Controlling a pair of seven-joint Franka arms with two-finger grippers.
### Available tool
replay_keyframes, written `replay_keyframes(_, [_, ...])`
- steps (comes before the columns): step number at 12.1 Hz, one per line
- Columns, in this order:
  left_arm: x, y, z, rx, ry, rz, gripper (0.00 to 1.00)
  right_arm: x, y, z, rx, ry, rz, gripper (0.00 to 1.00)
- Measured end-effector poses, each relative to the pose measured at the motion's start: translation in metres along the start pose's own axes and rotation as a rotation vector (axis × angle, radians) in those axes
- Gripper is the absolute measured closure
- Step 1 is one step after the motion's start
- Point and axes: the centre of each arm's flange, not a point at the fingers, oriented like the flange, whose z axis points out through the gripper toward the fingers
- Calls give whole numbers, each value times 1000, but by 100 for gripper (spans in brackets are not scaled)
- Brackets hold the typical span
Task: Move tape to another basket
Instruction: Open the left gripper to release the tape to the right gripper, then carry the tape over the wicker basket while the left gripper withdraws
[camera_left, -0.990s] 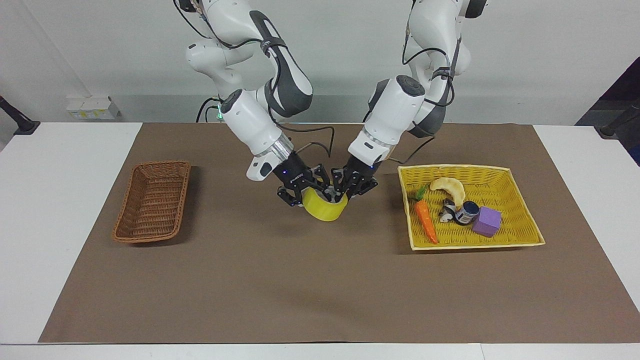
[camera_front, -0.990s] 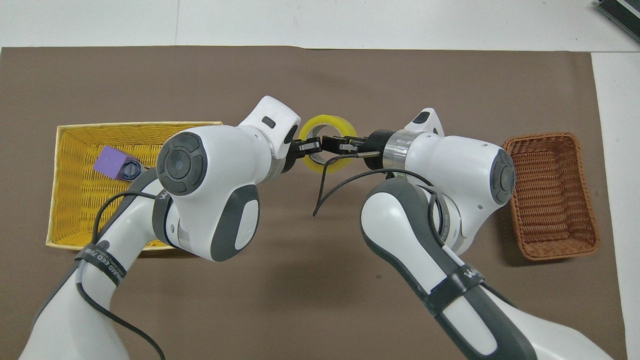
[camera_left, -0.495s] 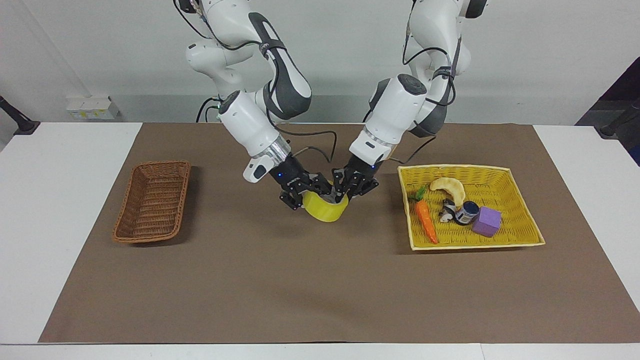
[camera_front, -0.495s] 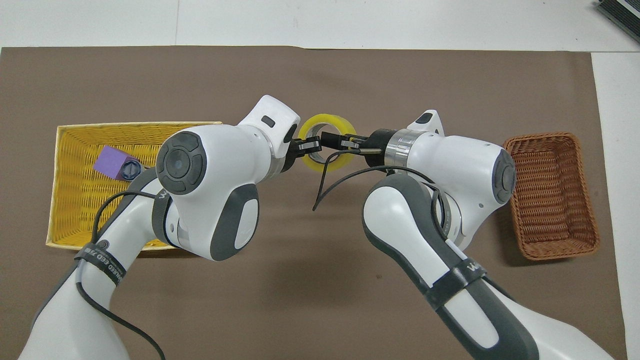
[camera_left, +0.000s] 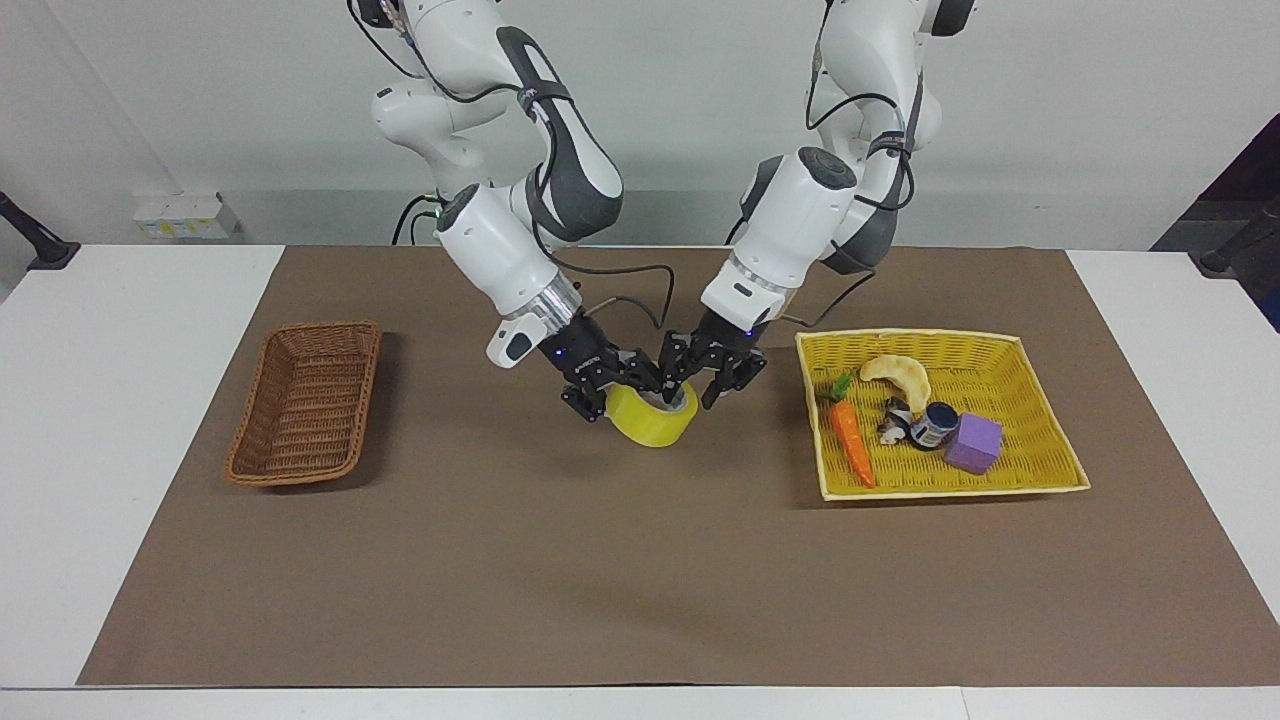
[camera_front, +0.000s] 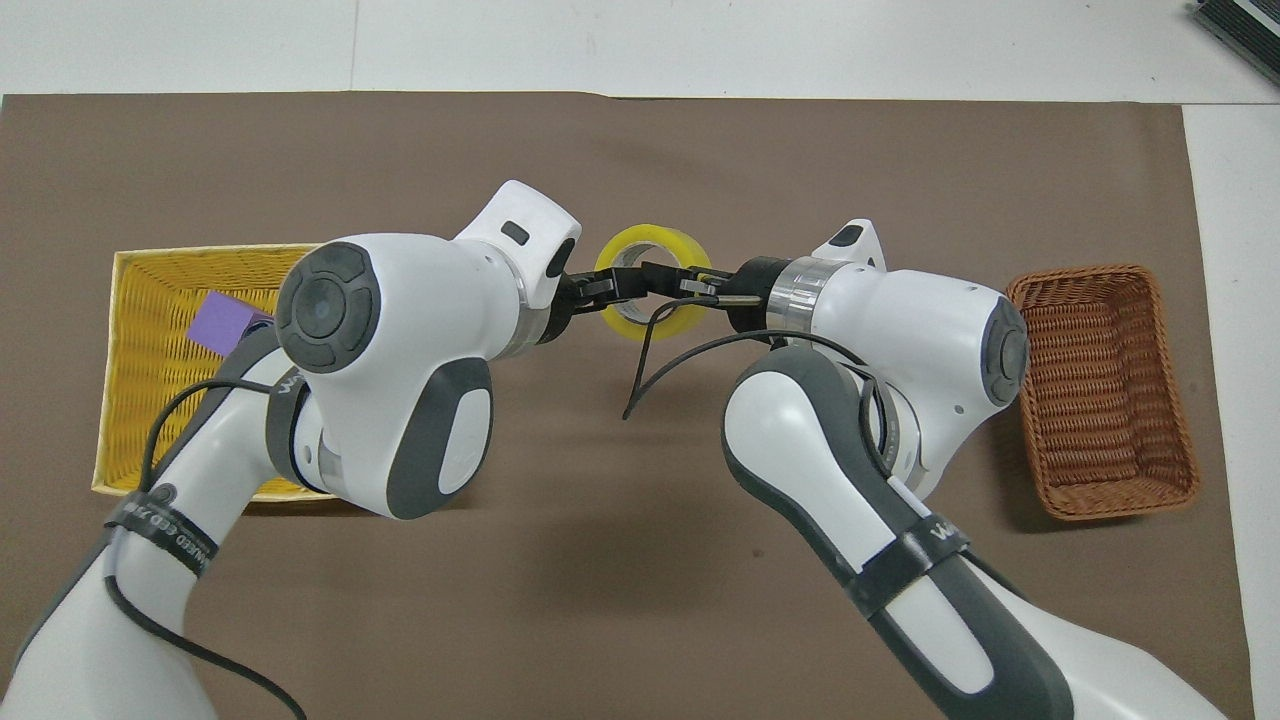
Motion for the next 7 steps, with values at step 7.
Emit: replay_keyframes(7, [45,-113,-102,239,-46,225,0,20,55,-14,-39,4,79,100])
